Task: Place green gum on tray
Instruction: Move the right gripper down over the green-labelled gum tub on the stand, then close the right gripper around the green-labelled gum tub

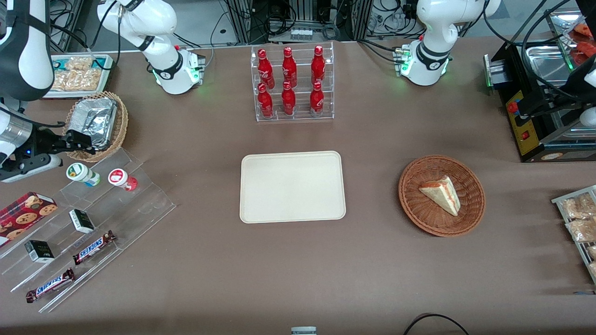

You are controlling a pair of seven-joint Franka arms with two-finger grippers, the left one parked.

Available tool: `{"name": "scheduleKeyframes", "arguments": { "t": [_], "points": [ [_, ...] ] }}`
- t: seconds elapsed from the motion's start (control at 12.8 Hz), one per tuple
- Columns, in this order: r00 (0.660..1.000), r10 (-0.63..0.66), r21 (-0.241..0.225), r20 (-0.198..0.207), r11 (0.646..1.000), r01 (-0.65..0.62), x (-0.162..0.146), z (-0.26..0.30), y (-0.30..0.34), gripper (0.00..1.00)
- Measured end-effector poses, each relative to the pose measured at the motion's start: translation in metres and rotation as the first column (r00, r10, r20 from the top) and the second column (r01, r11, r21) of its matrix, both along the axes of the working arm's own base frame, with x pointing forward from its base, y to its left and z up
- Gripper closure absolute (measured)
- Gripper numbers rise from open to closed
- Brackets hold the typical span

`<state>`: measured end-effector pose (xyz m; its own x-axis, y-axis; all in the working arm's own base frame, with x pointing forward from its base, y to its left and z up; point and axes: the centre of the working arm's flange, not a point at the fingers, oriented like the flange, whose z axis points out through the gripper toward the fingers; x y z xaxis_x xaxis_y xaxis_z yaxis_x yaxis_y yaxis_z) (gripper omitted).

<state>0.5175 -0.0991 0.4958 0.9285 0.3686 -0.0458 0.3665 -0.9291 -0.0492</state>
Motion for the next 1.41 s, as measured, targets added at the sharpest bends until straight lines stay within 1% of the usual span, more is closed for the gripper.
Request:
{"name": "scheduleKeyframes", "arguments": {
  "t": [0.16, 0.39, 0.47, 0.78, 1.02, 1.25, 1.41],
  "points": [
    [0.997, 0.079, -0.005, 0.017, 0.997, -0.079, -0.009, -0.010, -0.013, 0.00],
    [0.977, 0.198, -0.023, 0.076, 0.980, -0.197, -0.016, -0.035, -0.037, 0.00],
    [0.971, 0.222, -0.027, 0.085, 0.975, -0.221, -0.020, -0.047, -0.045, 0.00],
    [0.961, 0.257, -0.037, 0.101, 0.966, -0.254, -0.029, -0.076, -0.059, 0.00],
    [0.956, 0.276, -0.040, 0.100, 0.961, -0.274, -0.027, -0.094, -0.059, 0.00],
    [0.949, 0.294, -0.050, 0.110, 0.956, -0.290, -0.023, -0.101, -0.062, 0.00],
    [0.949, 0.295, -0.051, 0.108, 0.955, -0.291, -0.024, -0.105, -0.068, 0.00]
  ]
}}
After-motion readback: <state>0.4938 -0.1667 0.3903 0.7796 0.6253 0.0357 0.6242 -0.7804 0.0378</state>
